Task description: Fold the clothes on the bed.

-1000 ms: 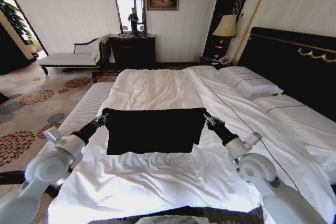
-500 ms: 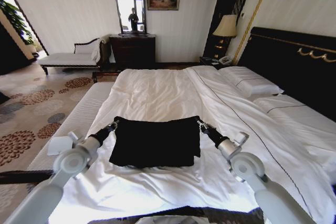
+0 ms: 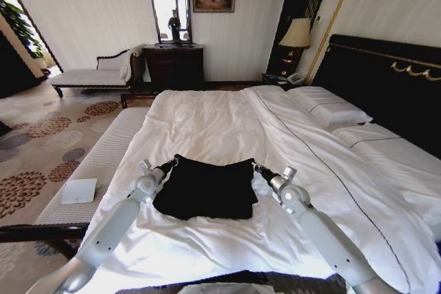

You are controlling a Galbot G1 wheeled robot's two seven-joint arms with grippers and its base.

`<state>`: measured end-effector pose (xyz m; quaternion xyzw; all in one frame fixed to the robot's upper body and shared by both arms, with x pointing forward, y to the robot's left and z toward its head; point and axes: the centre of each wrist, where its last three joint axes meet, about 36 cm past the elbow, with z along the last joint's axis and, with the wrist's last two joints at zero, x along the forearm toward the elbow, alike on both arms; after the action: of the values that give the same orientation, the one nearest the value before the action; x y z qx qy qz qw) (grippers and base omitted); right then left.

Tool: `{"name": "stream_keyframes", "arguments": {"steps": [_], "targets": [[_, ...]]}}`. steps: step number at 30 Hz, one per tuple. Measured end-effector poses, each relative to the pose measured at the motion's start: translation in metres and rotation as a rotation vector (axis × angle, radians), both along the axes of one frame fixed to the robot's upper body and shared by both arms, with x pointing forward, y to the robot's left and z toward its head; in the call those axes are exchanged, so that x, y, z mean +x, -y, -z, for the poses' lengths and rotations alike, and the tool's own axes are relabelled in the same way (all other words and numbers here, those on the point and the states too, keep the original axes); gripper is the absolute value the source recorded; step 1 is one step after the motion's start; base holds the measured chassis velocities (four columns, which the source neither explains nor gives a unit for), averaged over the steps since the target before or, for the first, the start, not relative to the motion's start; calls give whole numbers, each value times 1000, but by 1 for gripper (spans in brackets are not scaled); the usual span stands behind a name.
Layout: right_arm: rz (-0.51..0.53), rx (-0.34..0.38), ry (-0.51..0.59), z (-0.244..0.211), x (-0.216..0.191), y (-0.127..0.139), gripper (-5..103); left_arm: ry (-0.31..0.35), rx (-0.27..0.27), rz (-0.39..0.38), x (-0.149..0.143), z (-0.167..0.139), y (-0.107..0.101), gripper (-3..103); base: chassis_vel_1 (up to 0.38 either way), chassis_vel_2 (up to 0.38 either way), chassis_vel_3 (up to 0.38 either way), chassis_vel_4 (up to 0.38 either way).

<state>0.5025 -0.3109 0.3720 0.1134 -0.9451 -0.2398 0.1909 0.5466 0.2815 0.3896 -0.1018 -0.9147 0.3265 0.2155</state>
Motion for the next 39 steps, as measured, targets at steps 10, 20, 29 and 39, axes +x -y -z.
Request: {"name": "stream_keyframes", "arguments": {"steps": [10,20,29,39], "targets": [[34,-50,48,6,55,-1,1,-47,-36,-101,60,23,-1,1,0,0,0,0],[98,-73,7,35,78,11,1,-52,-64,-134,80,34,4,1,0,0,0,0],[141,-101,-10,57,77,27,1,-63,-69,-171,77,45,-11,1,0,0,0,0],[97,-141,56,57,70,11,1,-35,-46,-143,70,45,-5,1,0,0,0,0]]}}
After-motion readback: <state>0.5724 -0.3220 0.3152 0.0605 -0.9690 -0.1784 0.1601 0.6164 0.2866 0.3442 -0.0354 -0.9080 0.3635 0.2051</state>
